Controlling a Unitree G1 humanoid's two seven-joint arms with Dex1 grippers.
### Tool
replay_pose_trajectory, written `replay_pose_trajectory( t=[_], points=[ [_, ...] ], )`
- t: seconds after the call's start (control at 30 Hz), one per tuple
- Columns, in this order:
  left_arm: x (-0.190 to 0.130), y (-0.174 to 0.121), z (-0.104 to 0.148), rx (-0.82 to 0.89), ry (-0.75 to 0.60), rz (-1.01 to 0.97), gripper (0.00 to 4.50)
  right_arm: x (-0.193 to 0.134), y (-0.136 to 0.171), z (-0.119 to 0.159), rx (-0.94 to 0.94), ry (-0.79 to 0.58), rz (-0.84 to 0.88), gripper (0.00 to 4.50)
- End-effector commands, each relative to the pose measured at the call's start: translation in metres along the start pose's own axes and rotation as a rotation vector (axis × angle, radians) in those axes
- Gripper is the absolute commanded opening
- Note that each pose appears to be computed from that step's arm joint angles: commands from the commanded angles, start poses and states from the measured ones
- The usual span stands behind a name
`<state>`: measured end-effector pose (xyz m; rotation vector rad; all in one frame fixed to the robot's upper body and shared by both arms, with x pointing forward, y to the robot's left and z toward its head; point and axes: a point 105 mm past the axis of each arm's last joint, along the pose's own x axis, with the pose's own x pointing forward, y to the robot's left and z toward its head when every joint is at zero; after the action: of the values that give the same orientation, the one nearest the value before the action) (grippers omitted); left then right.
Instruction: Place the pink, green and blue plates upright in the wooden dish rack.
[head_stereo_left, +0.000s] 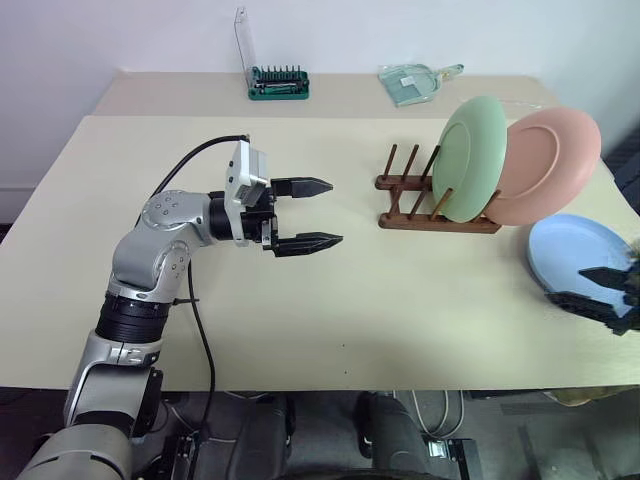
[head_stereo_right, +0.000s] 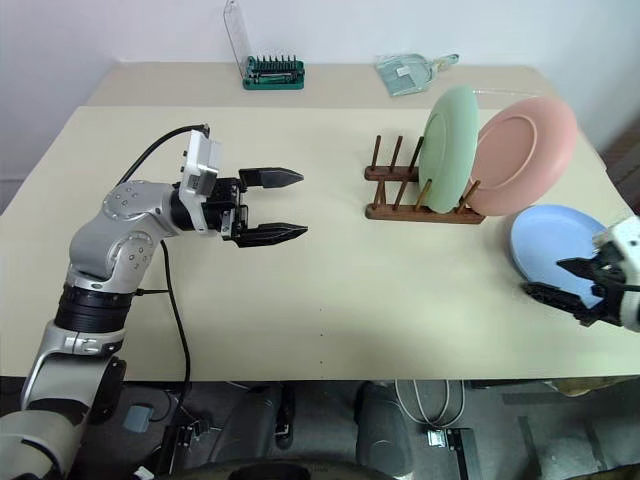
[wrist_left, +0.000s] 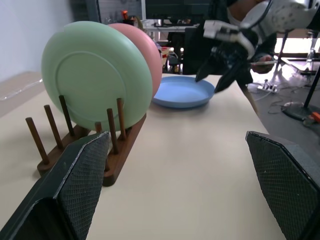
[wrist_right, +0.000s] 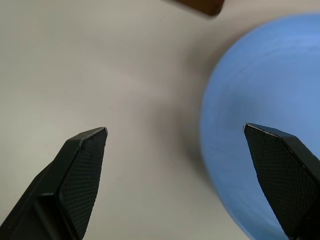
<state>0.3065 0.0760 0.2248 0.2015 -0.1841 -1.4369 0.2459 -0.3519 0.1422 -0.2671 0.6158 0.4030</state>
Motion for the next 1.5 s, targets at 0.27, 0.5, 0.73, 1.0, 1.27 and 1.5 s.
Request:
replay_pose_trajectory(
  t=[0.27, 0.5, 0.73, 1.0, 1.27, 1.5],
  points=[
    [-0.008, -0.004, 0.008, 0.048, 0.015, 0.030, 4.50, 0.020, -0.026, -0.020, -0.031, 0.104, -0.127, 3.65],
    [-0.009, -0.006, 0.006, 0.054, 0.029, 0.025, 4.50, 0.022, -0.031, -0.025, -0.031, 0.121, -0.158, 0.12],
    [-0.015, -0.008, 0.005, 0.061, 0.050, -0.015, 4.50, 0.004, -0.064, 0.008, -0.026, 0.007, -0.340, 0.05],
    [-0.015, -0.007, 0.011, 0.034, 0.004, -0.017, 4.50, -0.045, -0.121, 0.106, -0.064, -0.415, -0.793, 0.05],
    [-0.016, -0.005, 0.014, 0.026, -0.019, 0.016, 4.50, -0.098, -0.014, 0.250, 0.126, -1.403, 0.014, 0.05],
    [-0.021, -0.002, 0.019, 0.031, -0.033, 0.054, 4.50, -0.109, 0.038, 0.273, 0.203, -1.563, 0.434, 0.05]
  ],
)
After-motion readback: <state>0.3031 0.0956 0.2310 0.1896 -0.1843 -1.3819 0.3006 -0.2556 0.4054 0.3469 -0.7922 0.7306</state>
